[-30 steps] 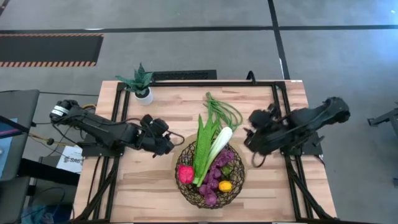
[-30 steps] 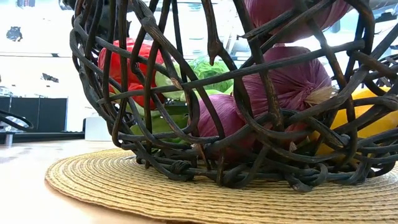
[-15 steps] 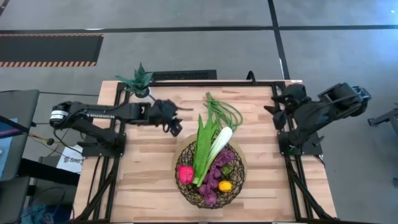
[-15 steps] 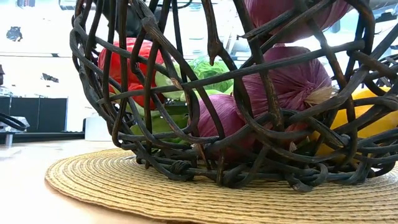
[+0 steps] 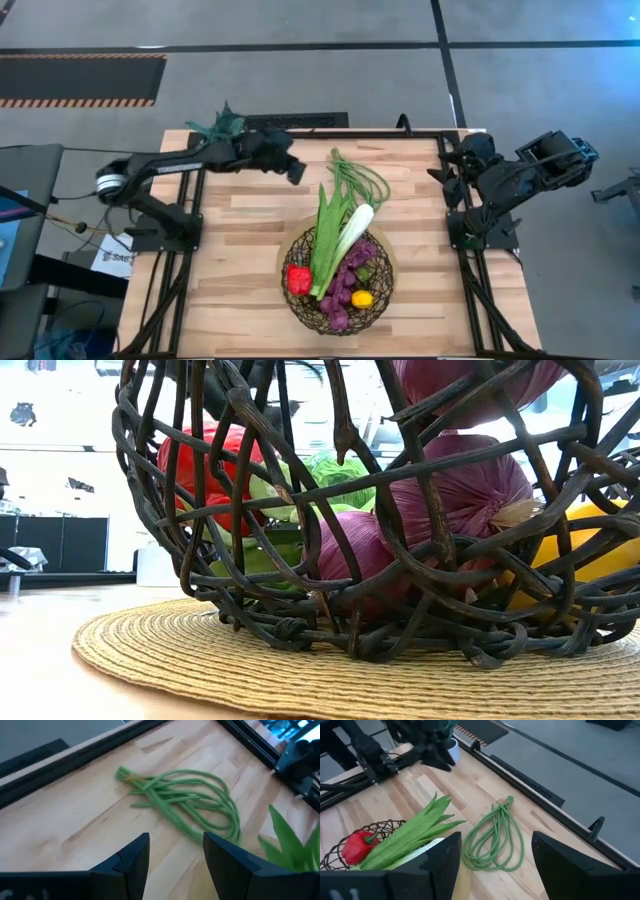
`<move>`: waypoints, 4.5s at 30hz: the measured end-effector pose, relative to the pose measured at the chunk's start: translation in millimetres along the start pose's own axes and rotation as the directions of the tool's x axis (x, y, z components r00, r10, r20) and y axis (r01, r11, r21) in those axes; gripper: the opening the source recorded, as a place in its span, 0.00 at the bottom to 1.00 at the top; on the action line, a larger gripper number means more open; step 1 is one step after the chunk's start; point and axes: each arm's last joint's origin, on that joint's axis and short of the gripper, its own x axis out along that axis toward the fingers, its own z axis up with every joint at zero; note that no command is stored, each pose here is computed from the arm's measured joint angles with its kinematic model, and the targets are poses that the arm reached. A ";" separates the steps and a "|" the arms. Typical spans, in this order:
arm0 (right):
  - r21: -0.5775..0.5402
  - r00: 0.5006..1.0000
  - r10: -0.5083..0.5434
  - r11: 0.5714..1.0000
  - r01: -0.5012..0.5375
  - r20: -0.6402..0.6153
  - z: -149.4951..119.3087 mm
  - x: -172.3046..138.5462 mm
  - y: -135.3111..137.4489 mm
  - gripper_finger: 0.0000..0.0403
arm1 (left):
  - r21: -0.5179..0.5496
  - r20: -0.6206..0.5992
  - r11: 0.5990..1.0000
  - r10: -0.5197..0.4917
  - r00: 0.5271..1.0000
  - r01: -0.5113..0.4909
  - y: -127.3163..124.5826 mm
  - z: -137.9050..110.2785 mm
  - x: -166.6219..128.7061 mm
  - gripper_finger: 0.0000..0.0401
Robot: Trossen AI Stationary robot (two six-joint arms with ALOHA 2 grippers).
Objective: Build produce basket
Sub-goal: Put the green beans into the black basket
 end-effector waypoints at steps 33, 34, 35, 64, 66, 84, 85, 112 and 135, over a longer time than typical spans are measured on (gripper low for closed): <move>-0.031 0.996 0.065 0.997 -0.068 -0.067 -2.0 -2.4 -2.0 0.64 | 0.435 -0.326 0.899 0.205 0.923 -0.046 -60.1 77.9 75.5 0.43; -0.027 0.996 0.065 0.997 -0.067 -0.067 -2.0 -2.4 -2.0 0.64 | 0.433 -0.327 0.900 0.205 0.923 -0.046 -60.0 77.6 77.6 0.43; -0.021 0.996 0.065 0.998 -0.067 -0.067 -2.0 -2.5 -2.0 0.64 | 0.425 -0.336 0.904 0.211 0.918 -0.052 -58.9 76.3 79.1 0.43; 0.284 0.995 0.103 0.954 -0.099 -0.001 6.3 -2.1 1.2 0.64 | 0.795 -0.576 0.391 0.247 0.779 0.463 -35.1 60.7 73.9 0.43; 0.290 0.995 0.098 0.952 -0.095 0.002 7.0 -1.5 0.9 0.64 | 0.836 -0.541 0.288 0.279 0.793 0.468 -35.0 62.6 75.2 0.43; 0.365 0.997 0.074 0.928 -0.079 0.029 12.2 7.2 10.9 0.64 | 0.804 -0.114 0.594 0.186 0.976 -0.019 -54.0 96.2 95.9 0.43; 0.360 0.997 0.073 0.930 -0.077 0.027 12.1 7.5 11.4 0.64 | 0.724 -0.104 0.688 0.182 0.978 -0.051 -51.9 98.5 96.1 0.43; 0.296 0.997 0.073 0.953 -0.071 0.005 10.2 6.8 9.1 0.64 | 0.098 -0.267 0.990 -0.074 0.961 0.103 9.5 97.0 161.8 0.23; 0.137 0.958 -0.141 0.974 0.180 -0.249 50.0 122.3 -6.5 0.64 | 0.483 -0.431 0.875 0.220 0.875 0.018 -16.7 127.7 15.9 0.24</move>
